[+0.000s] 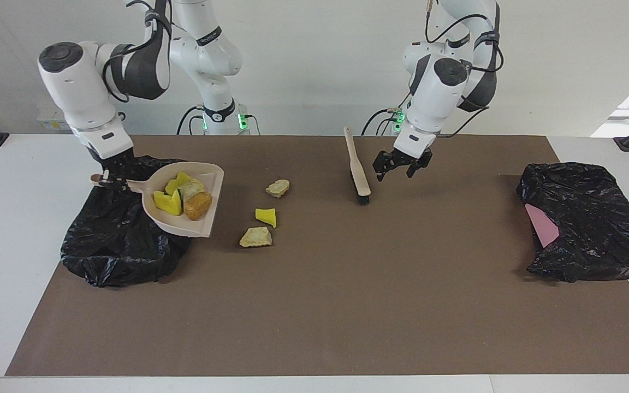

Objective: Sweep and dump trash in bin
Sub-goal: 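Carry the loaded dustpan to the black bag with the right gripper, then tilt the dustpan over the bag with the right gripper to dump debris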

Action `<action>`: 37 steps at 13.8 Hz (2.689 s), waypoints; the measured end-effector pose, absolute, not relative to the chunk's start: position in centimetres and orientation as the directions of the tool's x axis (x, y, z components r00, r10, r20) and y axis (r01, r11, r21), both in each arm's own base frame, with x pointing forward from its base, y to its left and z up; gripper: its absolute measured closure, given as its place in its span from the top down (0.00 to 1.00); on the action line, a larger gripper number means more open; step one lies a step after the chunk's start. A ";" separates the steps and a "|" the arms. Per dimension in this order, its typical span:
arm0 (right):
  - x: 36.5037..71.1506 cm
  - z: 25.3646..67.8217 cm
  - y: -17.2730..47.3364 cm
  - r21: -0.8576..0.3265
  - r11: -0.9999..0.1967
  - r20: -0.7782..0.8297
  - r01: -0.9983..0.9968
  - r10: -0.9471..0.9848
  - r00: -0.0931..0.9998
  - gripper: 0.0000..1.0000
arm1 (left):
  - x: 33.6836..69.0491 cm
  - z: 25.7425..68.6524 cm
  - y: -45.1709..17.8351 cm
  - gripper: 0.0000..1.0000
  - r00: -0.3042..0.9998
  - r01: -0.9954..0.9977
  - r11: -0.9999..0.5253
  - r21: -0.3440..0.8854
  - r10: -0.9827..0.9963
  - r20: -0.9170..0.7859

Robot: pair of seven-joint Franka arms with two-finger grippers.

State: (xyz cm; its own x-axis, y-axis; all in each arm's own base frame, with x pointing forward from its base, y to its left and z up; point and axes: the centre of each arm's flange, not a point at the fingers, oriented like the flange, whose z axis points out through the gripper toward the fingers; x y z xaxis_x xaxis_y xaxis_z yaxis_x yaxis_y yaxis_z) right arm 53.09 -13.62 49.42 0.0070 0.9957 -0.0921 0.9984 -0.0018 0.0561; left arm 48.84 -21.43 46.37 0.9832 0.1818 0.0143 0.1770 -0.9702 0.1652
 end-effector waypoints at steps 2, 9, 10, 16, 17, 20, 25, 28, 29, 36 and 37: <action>51.6 49.6 -18.5 0.053 0.022 -0.101 0.998 0.995 -0.016 0.31 | 51.5 48.9 -19.2 1.00 0.985 0.162 -0.972 0.169 0.169 0.030; 51.1 49.9 -21.0 0.041 0.122 -0.334 0.992 0.937 -0.101 0.31 | 56.8 54.3 -11.9 1.00 0.999 -0.028 -0.996 0.087 -0.024 0.042; 51.4 49.6 -20.0 0.030 0.126 -0.374 0.992 0.922 -0.106 0.31 | 57.0 55.3 -10.5 1.00 0.997 -0.071 -0.995 0.069 -0.068 0.036; 51.6 49.7 -14.8 0.013 0.133 -0.584 0.991 0.805 -0.101 0.31 | 57.5 57.4 -6.6 1.00 0.996 -0.080 -0.995 0.058 -0.077 0.043; 51.3 49.8 -14.2 0.009 0.127 -0.612 0.992 0.785 -0.095 0.31 | 57.5 57.4 -6.6 1.00 0.996 -0.078 -0.995 0.058 -0.076 0.043; 50.3 50.1 -12.5 -0.012 0.100 -0.683 0.995 0.726 -0.081 0.31 | 57.4 57.6 -6.5 1.00 0.997 -0.074 -0.996 0.058 -0.072 0.033; 49.4 52.1 -8.4 -0.036 0.109 -0.794 0.993 0.600 -0.095 0.31 | 57.3 58.4 -6.5 1.00 0.998 -0.049 -0.997 0.058 -0.047 0.034; 48.6 54.9 -7.8 -0.017 0.133 -0.847 0.991 0.524 -0.085 0.31 | 57.5 59.3 -4.5 1.00 0.999 -0.010 -0.998 0.056 -0.008 0.047; 48.4 55.8 -7.7 -0.006 0.140 -0.858 0.990 0.509 -0.077 0.31 | 57.5 59.6 -4.2 1.00 0.999 -0.006 -0.999 0.054 -0.003 0.052; 49.6 58.1 -3.9 0.064 0.166 -0.831 0.984 0.555 -0.040 0.31 | 56.7 60.0 -5.0 1.00 0.998 -0.053 -0.997 0.047 -0.051 0.026; 50.2 58.6 -2.1 0.081 0.150 -0.810 0.985 0.585 -0.023 0.31 | 56.5 60.0 -4.9 1.00 0.998 -0.057 -0.997 0.044 -0.056 0.015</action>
State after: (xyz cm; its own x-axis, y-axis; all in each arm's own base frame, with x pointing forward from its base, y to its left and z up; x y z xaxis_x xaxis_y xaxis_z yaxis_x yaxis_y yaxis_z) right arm 50.16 -2.12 58.59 -0.0226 0.5853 -0.8105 0.9854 0.1500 0.0809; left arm 56.52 -4.90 59.97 0.9983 -0.0561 0.0148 -0.0566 -0.9974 0.0436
